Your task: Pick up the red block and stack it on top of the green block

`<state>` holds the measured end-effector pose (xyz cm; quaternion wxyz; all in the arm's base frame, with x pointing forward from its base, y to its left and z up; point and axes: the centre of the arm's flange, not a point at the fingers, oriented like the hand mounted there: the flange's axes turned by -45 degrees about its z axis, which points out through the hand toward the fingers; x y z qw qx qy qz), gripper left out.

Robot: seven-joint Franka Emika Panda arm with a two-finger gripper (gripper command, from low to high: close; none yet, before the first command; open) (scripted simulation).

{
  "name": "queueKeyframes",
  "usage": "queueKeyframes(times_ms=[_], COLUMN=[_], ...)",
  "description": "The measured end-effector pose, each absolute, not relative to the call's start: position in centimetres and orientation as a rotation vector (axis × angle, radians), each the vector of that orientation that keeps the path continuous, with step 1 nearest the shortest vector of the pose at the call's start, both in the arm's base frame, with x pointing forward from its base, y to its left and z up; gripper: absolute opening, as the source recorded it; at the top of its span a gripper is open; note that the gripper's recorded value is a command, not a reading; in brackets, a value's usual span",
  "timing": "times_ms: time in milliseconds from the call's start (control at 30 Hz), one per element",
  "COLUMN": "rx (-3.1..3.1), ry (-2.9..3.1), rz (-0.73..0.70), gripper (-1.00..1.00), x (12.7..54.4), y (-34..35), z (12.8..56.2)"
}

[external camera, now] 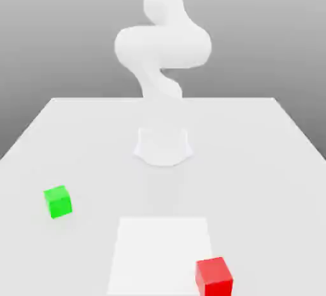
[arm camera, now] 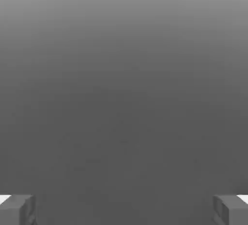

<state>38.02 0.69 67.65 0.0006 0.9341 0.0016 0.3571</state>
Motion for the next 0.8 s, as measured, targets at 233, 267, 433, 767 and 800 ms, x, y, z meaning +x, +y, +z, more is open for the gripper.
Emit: queueKeyframes(times_ms=[233, 267, 433, 767, 800], rx=[3.015, 3.025, 3.066, 3.116, 3.119], ry=[0.087, 0.100, 0.163, 0.298, 0.310], rz=[0.822, 0.780, 0.569, 0.143, 0.100], gripper=[0.00, 0.00, 0.00, 0.00, 0.00], x=[45.7, 46.5, 49.6, 50.3, 49.9], y=[2.8, 3.2, 4.8, 8.0, 8.3], z=[56.4, 54.7, 45.8, 27.1, 25.2])
